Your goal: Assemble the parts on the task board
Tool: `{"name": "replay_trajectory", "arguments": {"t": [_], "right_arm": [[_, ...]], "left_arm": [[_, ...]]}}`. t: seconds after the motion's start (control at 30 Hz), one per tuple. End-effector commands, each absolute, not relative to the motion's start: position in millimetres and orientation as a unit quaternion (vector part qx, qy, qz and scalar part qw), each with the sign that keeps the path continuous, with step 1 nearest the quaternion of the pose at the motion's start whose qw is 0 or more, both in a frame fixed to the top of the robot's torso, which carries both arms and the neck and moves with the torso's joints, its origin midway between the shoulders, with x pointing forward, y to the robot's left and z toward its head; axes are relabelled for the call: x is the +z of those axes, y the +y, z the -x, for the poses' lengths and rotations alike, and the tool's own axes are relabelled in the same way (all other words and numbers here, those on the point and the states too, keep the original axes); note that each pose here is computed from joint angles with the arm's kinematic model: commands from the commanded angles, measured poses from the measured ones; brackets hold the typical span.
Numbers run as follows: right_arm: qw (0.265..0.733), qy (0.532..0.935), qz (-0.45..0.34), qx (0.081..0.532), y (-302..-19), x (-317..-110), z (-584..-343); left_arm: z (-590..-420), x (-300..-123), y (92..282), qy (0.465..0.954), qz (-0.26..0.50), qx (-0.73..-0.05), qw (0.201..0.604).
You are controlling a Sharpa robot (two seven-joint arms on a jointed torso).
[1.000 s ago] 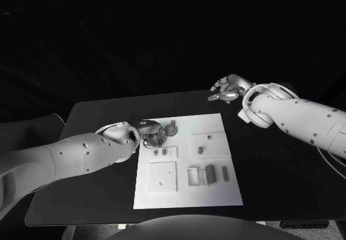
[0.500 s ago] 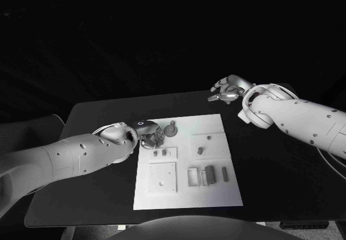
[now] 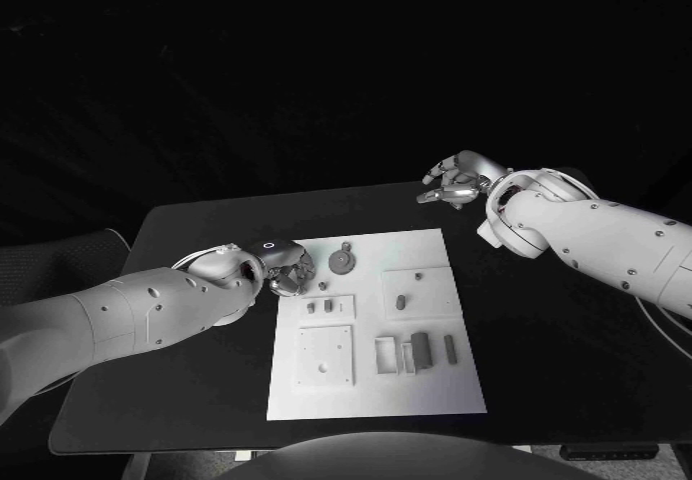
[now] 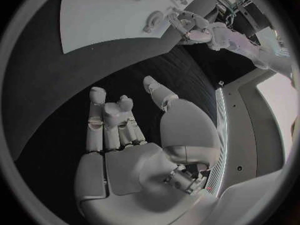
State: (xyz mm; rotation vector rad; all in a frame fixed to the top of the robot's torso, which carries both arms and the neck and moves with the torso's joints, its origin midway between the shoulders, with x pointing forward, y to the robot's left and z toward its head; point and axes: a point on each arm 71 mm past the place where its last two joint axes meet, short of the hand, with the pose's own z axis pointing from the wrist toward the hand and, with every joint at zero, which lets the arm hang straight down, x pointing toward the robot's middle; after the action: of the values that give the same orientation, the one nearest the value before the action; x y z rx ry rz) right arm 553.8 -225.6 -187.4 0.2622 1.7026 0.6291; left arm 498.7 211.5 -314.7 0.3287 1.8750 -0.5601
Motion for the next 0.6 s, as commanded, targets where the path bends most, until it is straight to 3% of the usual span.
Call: {"name": "replay_trajectory", "arguments": {"t": [0.03, 0.27, 0.47, 0.6], "right_arm": [[0.607, 0.737, -0.108, 0.278, -225, -187, -553], [0.596, 0.740, -0.097, 0.296, -226, -187, -551], [0.561, 0.773, -0.021, 0.296, -221, -198, -533], [0.552, 0.784, 0.032, 0.283, -218, -207, -519]], "left_arm": [[-501.5, -308.1, 220.5, 0.782, -0.115, -0.244, 0.561], [-514.2, -280.8, 247.1, 0.775, -0.014, -0.271, 0.571], [-525.2, -250.1, 271.8, 0.760, 0.192, -0.337, 0.522], [-524.3, -237.2, 277.6, 0.747, 0.217, -0.361, 0.515]]}}
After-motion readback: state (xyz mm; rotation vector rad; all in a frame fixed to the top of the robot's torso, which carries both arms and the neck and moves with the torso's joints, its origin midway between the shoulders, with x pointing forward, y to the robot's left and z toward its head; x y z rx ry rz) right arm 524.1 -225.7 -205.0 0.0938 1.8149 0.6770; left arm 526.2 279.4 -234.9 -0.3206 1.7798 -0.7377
